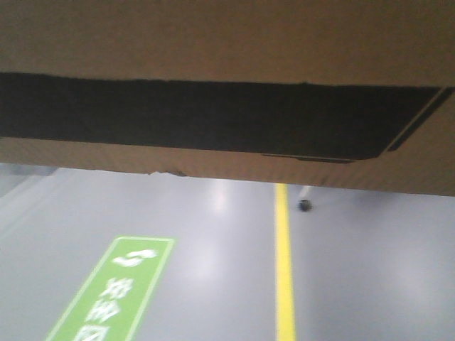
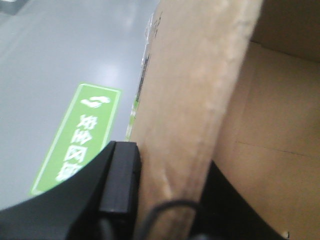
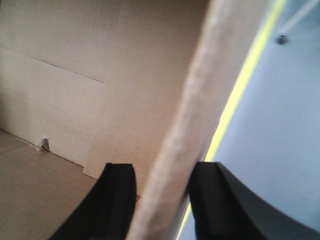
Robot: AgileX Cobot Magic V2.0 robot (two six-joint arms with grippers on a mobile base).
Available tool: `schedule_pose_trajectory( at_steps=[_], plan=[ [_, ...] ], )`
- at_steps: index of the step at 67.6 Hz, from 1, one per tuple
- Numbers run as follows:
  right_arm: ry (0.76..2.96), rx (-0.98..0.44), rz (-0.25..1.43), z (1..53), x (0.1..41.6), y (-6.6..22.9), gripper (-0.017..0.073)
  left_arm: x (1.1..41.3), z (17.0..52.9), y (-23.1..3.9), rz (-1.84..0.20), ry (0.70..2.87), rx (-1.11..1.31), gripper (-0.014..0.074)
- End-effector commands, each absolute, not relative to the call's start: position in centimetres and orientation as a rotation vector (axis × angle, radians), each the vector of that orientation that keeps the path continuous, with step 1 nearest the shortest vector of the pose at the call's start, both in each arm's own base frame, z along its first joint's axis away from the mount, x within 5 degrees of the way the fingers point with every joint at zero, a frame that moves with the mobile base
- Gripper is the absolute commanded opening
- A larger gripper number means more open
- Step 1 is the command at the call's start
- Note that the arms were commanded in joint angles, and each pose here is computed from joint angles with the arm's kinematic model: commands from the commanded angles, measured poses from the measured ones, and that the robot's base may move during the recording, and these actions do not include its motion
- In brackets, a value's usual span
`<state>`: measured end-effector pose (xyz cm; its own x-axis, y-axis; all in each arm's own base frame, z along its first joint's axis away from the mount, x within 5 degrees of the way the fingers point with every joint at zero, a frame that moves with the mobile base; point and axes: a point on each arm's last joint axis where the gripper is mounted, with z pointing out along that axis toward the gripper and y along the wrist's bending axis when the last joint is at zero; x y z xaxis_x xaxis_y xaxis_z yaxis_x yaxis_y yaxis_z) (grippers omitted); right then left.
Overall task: Grab box from left shelf to table start
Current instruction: 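Carry the box with both grippers while driving toward the white table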
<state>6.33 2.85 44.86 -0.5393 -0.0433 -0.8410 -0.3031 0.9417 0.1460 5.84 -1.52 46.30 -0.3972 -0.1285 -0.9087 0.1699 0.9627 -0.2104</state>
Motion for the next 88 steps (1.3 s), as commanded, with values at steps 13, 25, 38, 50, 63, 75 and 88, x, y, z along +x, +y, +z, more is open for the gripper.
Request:
schedule_pose_trajectory(
  at_steps=[13,25,38,50,63,75,88],
  plan=[
    [1.950,-0.244,0.259,46.74,7.18,2.48,0.0057,4.35,48.57,-2.89,-0.530,1.778,0.174,-0.0094],
    [1.950,-0.244,0.259,46.74,7.18,2.48,0.0057,4.35,48.57,-2.89,-0.530,1.778,0.174,-0.0093],
    [1.950,-0.244,0.259,46.74,7.18,2.48,0.0057,4.35,48.57,-2.89,-0.530,1.778,0.174,-0.0093],
    [1.950,-0.244,0.259,46.74,7.18,2.48,0.0057,4.35,48.57,-2.89,-0.530,1.778,0.174,-0.0093],
    [1.950,-0.244,0.259,46.74,7.18,2.48,0.0057,4.35,48.57,-2.89,-0.530,1.778,0.174,-0.0093],
    [1.949,-0.244,0.259,46.75,7.18,2.48,0.0057,4.35,48.57,-2.89,-0.530,1.778,0.174,-0.0093],
    [1.949,-0.244,0.259,46.75,7.18,2.48,0.0057,4.35,48.57,-2.89,-0.530,1.778,0.174,-0.0093]
  ],
)
